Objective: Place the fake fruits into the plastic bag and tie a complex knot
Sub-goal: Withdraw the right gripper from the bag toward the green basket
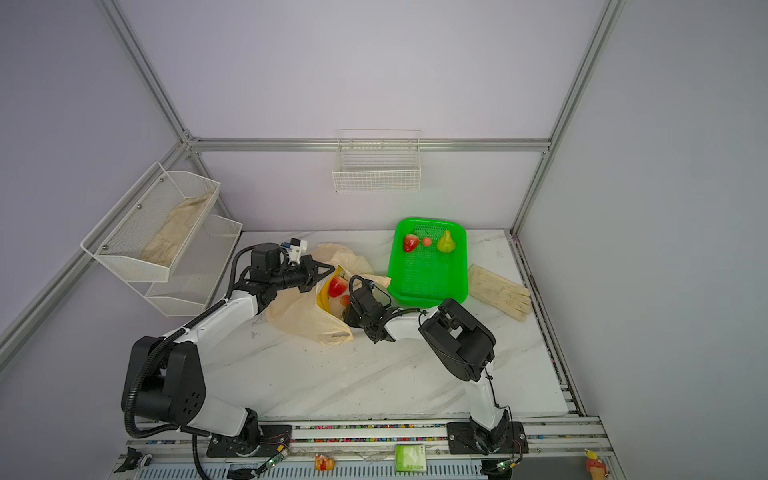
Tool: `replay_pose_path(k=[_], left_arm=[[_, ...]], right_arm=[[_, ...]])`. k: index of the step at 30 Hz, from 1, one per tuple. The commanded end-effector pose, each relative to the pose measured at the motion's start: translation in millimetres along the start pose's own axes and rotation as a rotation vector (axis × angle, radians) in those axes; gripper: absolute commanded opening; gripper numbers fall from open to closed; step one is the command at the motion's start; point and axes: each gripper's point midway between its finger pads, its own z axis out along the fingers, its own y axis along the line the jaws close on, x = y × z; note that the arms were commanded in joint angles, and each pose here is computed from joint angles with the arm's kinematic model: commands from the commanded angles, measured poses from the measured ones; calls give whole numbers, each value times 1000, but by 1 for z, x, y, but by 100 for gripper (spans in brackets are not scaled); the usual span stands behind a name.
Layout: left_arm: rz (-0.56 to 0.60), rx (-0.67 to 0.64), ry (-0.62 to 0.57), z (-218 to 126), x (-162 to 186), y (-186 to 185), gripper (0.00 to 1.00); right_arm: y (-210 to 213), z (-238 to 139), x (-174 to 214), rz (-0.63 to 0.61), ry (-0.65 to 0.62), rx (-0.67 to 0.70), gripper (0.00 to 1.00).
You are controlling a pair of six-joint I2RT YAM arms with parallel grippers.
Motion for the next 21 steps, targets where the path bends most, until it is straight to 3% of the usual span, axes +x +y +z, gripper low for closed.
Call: replay_pose_path(k=[1, 6, 16, 21], left_arm=[[69, 51, -22, -5, -10, -21, 0], [76, 58, -27, -7, -10, -25, 0], [110, 42, -80, -33, -34, -37, 0], [138, 46, -130, -46, -51, -53, 0]], right_arm=[[-8, 10, -8, 42, -48, 32, 34], [-8, -13, -36, 48, -182, 71, 0], [75, -161, -104, -36, -456, -276, 0], [91, -181, -111, -87, -460, -314, 0]])
